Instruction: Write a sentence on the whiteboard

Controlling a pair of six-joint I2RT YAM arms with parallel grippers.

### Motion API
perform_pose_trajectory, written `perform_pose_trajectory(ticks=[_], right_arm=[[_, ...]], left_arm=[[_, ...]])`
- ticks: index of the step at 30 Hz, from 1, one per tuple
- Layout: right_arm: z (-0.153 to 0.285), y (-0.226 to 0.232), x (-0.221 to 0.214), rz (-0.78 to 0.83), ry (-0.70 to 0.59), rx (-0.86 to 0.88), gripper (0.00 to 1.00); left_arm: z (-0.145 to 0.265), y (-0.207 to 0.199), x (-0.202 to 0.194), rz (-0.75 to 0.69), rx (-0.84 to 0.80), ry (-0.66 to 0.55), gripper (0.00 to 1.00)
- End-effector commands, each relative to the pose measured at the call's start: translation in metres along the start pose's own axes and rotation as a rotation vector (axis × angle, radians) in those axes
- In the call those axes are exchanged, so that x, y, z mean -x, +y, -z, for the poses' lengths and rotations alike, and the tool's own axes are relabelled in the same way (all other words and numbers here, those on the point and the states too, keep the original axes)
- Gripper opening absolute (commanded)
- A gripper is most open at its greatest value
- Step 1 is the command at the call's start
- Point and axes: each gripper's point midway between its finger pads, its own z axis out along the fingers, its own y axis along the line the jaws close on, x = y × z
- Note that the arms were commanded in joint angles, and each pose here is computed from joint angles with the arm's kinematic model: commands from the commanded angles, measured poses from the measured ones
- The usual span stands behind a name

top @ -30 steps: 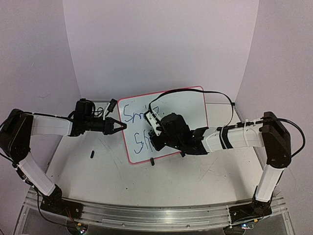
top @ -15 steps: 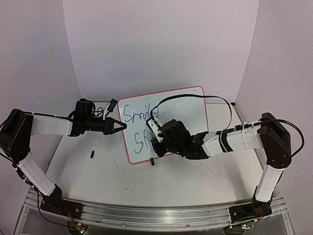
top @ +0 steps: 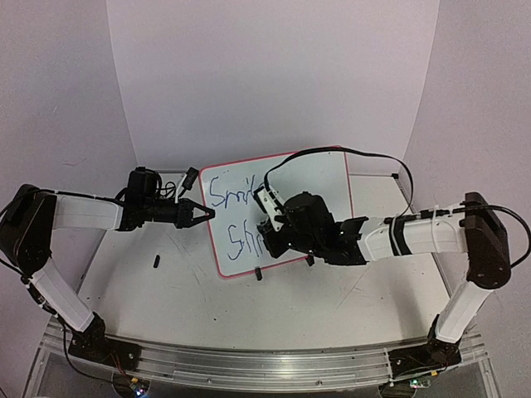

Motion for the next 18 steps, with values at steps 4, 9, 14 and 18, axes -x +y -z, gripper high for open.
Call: perform_pose_trajectory(ticks=[4, 9, 14, 18], right_arm=[[0.01, -0.026, 0.032, 0.002, -0.083, -0.048, 0.0], [-0.003, -0.025, 0.036, 0.013, -0.081, -0.052, 0.0], [-0.007, -0.024, 0.038, 0.022, -0.083, -0.053, 0.0], [-0.011, -0.025, 0.036, 0.029, -0.078, -0.064, 0.0]], left_arm=[[-0.005, 0.043, -0.039, -0.009, 0.205, 0.107, 0.0], [-0.005, 0.042, -0.04, -0.009, 0.205, 0.109, 0.0], [-0.005, 0.042, -0.039, -0.01, 0.205, 0.108, 0.0], [-0.005, 0.042, -0.038, -0.011, 0.201, 0.107, 0.0]])
